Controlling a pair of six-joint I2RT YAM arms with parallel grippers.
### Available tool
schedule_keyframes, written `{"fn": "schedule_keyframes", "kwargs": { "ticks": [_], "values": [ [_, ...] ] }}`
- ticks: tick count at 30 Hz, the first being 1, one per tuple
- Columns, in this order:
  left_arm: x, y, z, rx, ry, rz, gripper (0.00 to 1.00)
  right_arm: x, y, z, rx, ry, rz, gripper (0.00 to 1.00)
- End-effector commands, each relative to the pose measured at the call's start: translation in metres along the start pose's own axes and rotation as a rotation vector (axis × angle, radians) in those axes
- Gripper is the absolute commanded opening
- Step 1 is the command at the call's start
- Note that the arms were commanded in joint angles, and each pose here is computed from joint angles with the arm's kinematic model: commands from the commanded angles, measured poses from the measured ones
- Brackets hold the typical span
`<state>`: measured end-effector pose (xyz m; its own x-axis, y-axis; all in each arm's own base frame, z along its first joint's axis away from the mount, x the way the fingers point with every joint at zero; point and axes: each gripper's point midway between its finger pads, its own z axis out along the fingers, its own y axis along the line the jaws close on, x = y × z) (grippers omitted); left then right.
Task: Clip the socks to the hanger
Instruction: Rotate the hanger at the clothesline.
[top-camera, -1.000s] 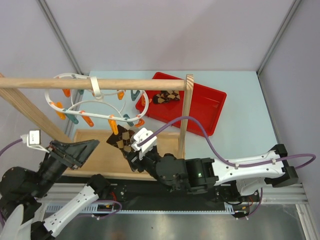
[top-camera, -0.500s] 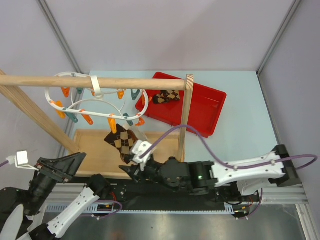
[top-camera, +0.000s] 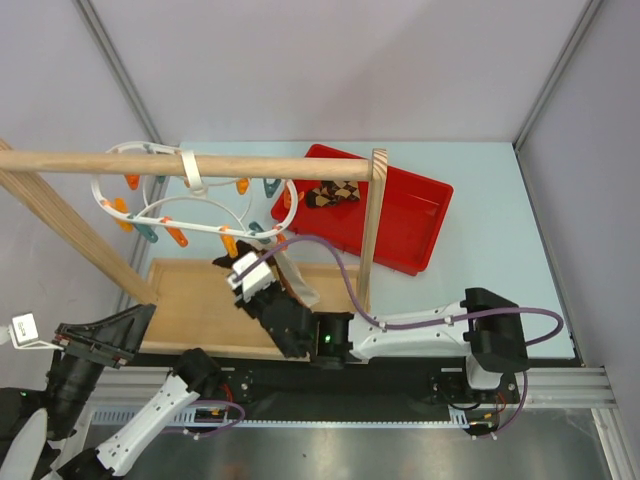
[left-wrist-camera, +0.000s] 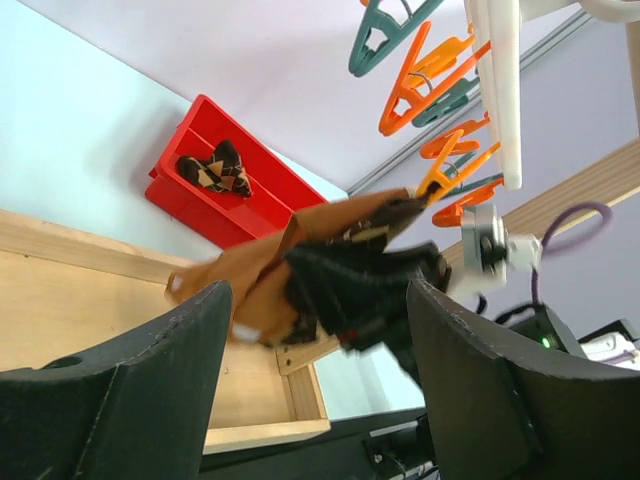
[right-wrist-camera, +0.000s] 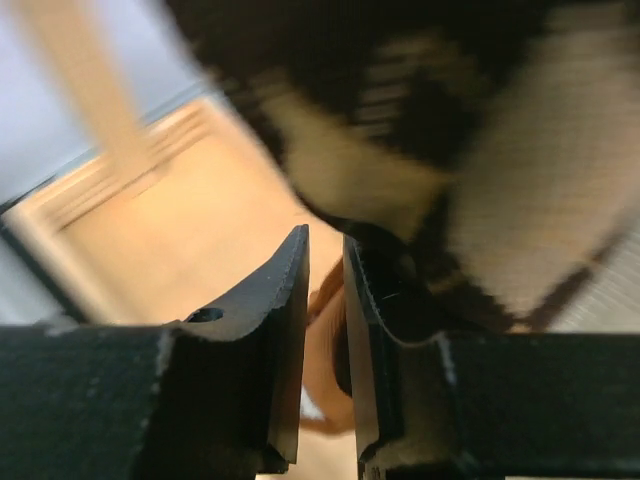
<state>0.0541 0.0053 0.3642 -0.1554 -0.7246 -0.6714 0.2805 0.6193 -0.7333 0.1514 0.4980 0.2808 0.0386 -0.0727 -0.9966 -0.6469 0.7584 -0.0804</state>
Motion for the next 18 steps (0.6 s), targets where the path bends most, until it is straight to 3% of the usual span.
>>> {"fn": "schedule_keyframes", "kwargs": {
  "ticks": [1,8,12,18],
  "values": [
    [-0.004,0.001,0.003,-0.006,-0.018,0.061,0.75,-0.025,-0.060,0.004,0.192,-0.075,0.110,0.25],
    [0.001,-0.009,0.022,0.010,0.010,0.143,0.72,-0.020,-0.121,0.003,0.273,-0.049,0.072,0.32],
    [0.003,-0.039,0.036,0.115,0.039,0.179,0.70,-0.024,-0.132,0.000,0.247,-0.049,0.073,0.33],
    [-0.003,-0.099,0.055,0.285,0.072,0.098,0.73,-0.022,-0.131,-0.001,0.227,-0.045,0.085,0.34]
  ]
}}
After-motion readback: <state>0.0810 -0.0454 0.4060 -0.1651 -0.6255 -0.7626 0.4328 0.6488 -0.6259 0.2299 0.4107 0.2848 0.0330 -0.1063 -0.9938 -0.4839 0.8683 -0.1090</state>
